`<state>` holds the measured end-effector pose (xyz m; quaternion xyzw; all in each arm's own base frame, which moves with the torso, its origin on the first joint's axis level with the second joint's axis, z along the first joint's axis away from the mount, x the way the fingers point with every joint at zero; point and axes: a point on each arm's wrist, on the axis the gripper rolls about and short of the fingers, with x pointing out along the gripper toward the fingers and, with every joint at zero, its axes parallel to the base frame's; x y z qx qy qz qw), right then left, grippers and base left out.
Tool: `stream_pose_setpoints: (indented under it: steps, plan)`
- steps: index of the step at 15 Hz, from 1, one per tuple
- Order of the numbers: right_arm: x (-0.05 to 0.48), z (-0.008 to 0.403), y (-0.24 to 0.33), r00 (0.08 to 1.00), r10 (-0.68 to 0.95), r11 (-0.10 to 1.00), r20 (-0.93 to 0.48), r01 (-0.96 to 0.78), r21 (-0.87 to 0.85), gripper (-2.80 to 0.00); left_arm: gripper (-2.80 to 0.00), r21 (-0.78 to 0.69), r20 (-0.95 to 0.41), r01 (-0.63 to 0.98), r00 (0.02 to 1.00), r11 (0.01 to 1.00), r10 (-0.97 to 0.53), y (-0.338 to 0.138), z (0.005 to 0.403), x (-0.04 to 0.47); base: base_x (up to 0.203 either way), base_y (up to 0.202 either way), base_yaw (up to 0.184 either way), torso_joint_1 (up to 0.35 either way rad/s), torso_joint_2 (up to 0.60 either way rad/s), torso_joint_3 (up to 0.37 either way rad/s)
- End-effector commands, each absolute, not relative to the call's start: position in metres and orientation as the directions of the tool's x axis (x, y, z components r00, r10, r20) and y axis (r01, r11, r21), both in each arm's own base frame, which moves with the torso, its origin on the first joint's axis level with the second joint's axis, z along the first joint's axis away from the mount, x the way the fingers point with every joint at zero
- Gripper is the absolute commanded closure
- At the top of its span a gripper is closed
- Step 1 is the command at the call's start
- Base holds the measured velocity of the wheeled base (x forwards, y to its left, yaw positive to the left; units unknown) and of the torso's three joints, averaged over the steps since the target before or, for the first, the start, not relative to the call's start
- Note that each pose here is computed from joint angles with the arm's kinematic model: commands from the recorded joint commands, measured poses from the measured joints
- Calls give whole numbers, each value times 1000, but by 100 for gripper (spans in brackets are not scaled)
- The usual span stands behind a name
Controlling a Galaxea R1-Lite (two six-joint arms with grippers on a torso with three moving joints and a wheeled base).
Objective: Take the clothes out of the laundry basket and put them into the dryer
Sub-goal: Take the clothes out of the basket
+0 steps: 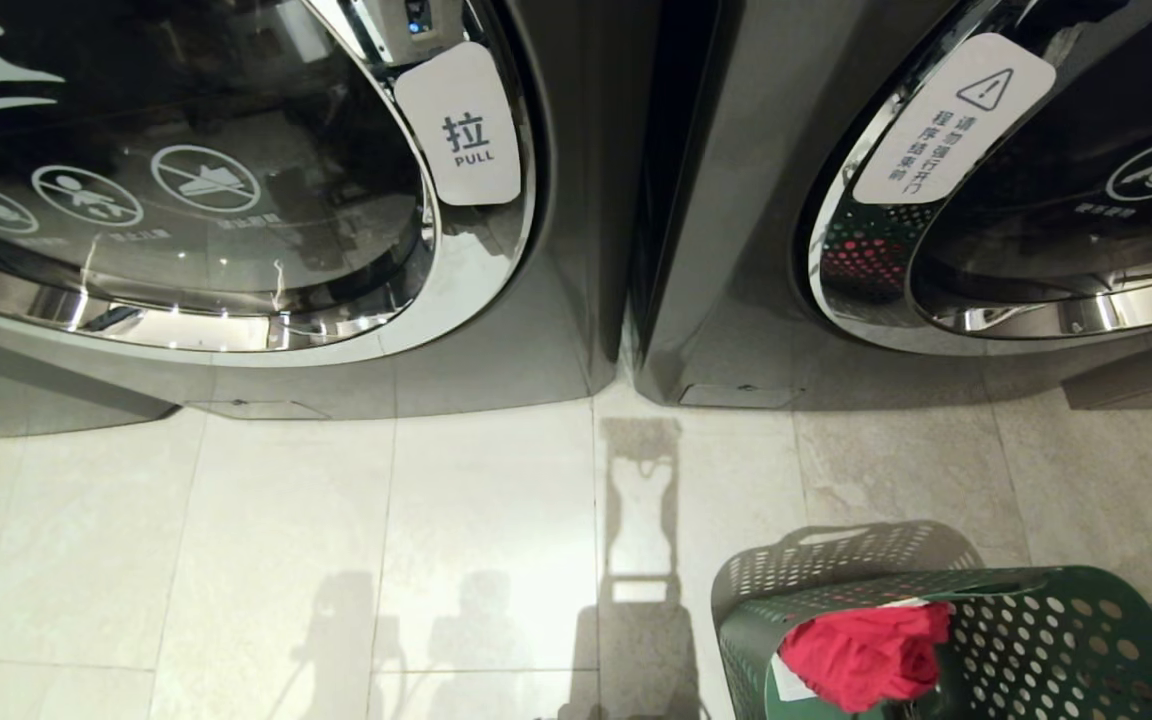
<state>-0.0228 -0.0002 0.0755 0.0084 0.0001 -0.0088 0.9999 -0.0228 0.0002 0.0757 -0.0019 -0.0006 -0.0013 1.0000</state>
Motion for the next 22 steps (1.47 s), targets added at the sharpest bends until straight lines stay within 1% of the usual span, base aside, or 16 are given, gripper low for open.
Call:
stream_pose_setpoints:
  steps: [1,2,4,6,8,9,11,13,15,16,18,20,22]
  plan:
    - [-23,75,0,1000,-17,1000,2,17,9,0,0,-5,2,2,1000,1000,-2,0,76,-23,0,0,0,0,-2,-42]
    - [-23,75,0,1000,-14,1000,-2,14,-4,0,0,-5,2,2,1000,1000,-2,0,76,-23,0,0,0,0,0,0]
    - [-23,76,0,1000,-12,996,-15,11,-85,0,0,-3,2,3,1000,1000,-3,0,76,-23,0,0,0,0,0,0]
    - [-28,95,-1,999,-46,993,-14,44,-113,0,0,-5,3,2,1000,1000,-2,0,76,-23,0,0,0,0,0,0]
    - [-22,126,-2,987,-104,992,-118,95,-82,0,0,-5,2,2,1000,1000,-2,0,76,-23,0,0,0,0,0,0]
    - [-9,141,-2,968,-126,992,-215,120,-40,0,0,-4,2,2,1000,1000,-2,0,76,-23,0,0,0,0,0,0]
    - [26,155,-4,878,-161,978,-450,205,48,0,0,-5,2,3,1000,1000,-3,0,76,-23,0,0,0,0,0,0]
    - [62,144,-5,716,-177,943,-675,320,92,0,0,-5,2,3,1000,1000,-3,0,76,-23,0,0,0,0,0,0]
    - [86,127,-7,545,-169,908,-821,411,86,0,0,-4,2,3,1000,1000,-3,0,76,-23,0,0,0,0,0,0]
    - [96,117,-7,463,-145,886,-875,455,93,0,0,-4,3,3,1000,1000,-3,0,76,-23,0,0,0,0,0,0]
    - [118,100,-7,364,-105,854,-925,510,104,0,0,-4,2,2,1000,1000,-2,0,76,-23,0,0,0,0,0,0]
    - [142,79,-9,327,-90,841,-941,531,104,0,0,-4,2,2,1000,1000,-2,0,76,-23,0,0,0,0,0,0]
    - [158,54,-17,265,-92,841,-960,537,68,0,0,-3,2,3,1000,1000,-3,0,76,-23,0,0,0,0,0,0]
